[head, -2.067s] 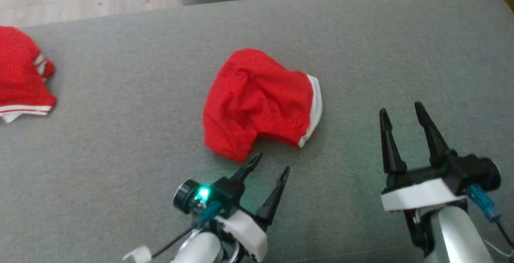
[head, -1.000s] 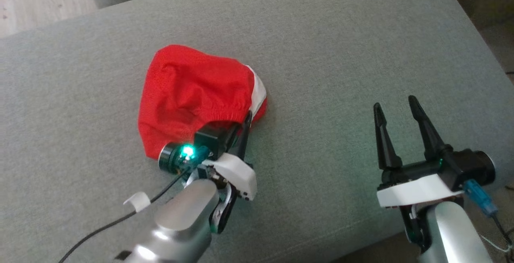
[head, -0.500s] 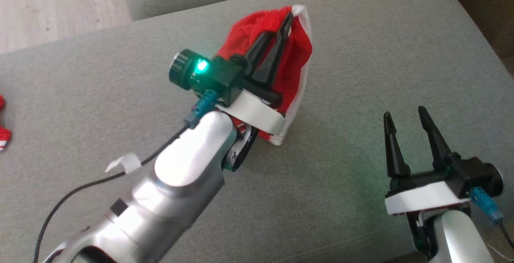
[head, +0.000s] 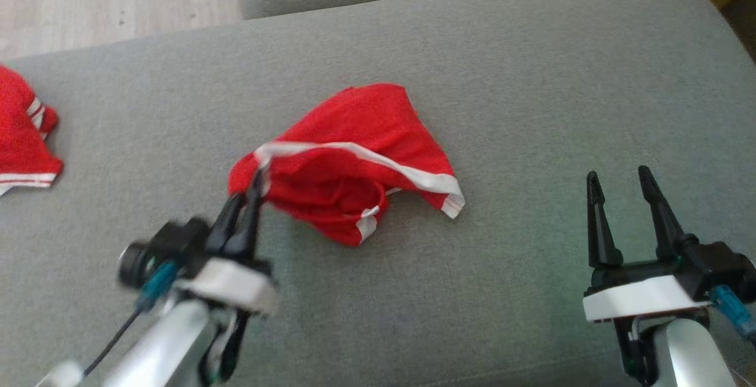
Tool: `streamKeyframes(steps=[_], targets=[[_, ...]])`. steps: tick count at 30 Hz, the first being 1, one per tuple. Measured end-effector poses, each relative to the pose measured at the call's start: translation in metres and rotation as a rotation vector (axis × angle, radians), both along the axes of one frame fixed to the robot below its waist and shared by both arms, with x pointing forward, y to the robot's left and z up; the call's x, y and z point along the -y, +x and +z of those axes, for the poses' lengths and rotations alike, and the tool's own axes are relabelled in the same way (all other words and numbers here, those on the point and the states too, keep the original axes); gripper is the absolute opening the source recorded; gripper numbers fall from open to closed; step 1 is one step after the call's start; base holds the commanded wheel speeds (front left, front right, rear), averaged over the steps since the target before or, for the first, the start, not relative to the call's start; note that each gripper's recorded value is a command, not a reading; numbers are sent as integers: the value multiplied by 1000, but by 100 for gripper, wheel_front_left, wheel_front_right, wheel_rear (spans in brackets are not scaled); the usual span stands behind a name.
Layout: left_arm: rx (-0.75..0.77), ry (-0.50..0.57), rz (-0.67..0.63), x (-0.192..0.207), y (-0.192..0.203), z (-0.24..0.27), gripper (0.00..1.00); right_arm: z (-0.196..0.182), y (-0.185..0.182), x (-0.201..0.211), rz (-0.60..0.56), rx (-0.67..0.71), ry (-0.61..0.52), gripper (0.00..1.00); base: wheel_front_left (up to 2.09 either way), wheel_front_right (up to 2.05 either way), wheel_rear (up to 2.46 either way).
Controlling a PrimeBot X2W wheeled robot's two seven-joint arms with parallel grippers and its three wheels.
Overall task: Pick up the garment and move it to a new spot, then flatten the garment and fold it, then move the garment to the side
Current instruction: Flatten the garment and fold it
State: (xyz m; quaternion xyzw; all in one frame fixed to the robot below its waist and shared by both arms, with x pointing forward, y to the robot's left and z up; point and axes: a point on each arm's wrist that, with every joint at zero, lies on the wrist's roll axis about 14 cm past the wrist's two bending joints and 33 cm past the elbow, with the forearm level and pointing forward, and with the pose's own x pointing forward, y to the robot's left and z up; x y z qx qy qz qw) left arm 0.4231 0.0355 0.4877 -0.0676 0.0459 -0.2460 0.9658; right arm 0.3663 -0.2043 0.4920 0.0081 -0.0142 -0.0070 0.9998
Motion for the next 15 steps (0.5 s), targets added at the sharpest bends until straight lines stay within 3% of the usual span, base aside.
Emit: streamKeyframes(steps=[8, 15], targets=[[-182, 37, 134, -64, -35, -52, 0, -6, 11, -14, 42, -14, 3, 100, 0, 0, 0], [-254, 42, 178, -81, -46, -71, 0, -9, 14, -23, 72, -23, 3, 100, 0, 0, 0]])
